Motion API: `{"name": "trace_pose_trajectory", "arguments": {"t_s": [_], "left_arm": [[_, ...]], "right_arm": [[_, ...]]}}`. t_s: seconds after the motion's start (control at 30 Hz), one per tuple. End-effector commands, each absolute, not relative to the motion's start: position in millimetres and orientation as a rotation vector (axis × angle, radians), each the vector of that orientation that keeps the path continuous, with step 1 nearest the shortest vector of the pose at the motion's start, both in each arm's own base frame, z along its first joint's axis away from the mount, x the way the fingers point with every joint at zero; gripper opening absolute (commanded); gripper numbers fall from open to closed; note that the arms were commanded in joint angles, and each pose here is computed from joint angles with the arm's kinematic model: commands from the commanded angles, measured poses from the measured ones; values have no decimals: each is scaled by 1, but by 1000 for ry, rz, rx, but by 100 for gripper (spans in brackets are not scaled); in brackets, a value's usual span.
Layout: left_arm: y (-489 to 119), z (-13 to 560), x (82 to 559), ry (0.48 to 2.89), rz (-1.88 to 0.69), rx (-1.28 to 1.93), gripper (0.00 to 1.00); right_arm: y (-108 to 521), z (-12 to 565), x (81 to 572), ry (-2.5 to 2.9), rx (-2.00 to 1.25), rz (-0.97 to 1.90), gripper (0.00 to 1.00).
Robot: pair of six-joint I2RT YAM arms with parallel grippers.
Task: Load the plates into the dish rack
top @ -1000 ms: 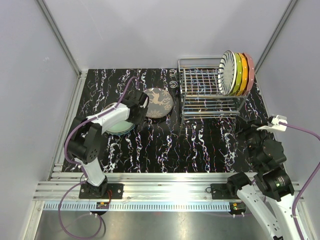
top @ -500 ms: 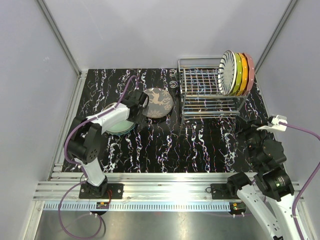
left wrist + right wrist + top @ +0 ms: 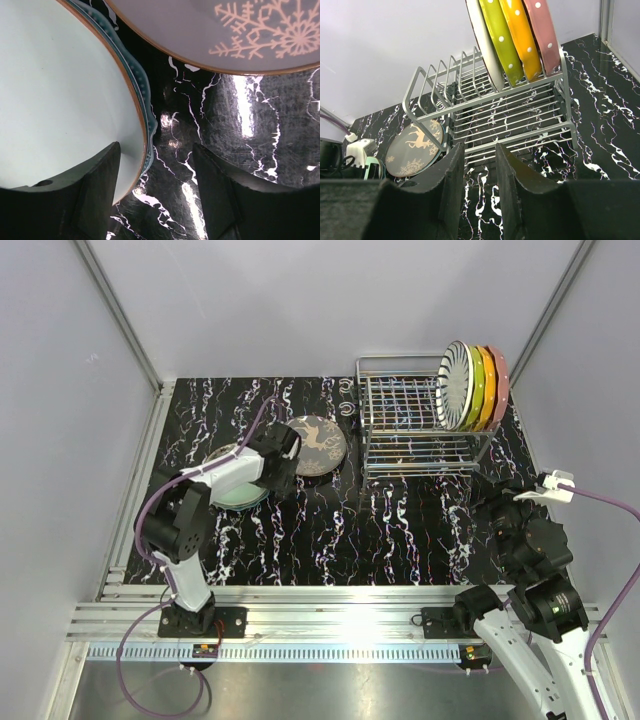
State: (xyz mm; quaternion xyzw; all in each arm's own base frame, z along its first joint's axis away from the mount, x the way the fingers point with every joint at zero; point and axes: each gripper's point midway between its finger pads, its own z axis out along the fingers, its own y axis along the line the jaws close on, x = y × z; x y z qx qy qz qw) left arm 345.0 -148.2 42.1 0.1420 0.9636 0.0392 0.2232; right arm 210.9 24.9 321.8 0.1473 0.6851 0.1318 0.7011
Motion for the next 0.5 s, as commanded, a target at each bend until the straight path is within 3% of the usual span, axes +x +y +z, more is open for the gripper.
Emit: {"name": "trace_pose_trajectory", "arguments": {"t_s": [0.0,0.17,0.47], "left_arm": [[-161,43,349,2655,54,429,57],[-169,43,344,2657,47,464,31],[-175,51,339,2628,53,489,14]], "right_arm": [[26,331,210,1494,335,317,38],[25,332,210,1489,338,316,38],[24,332,209,1487,339,316,38]]}}
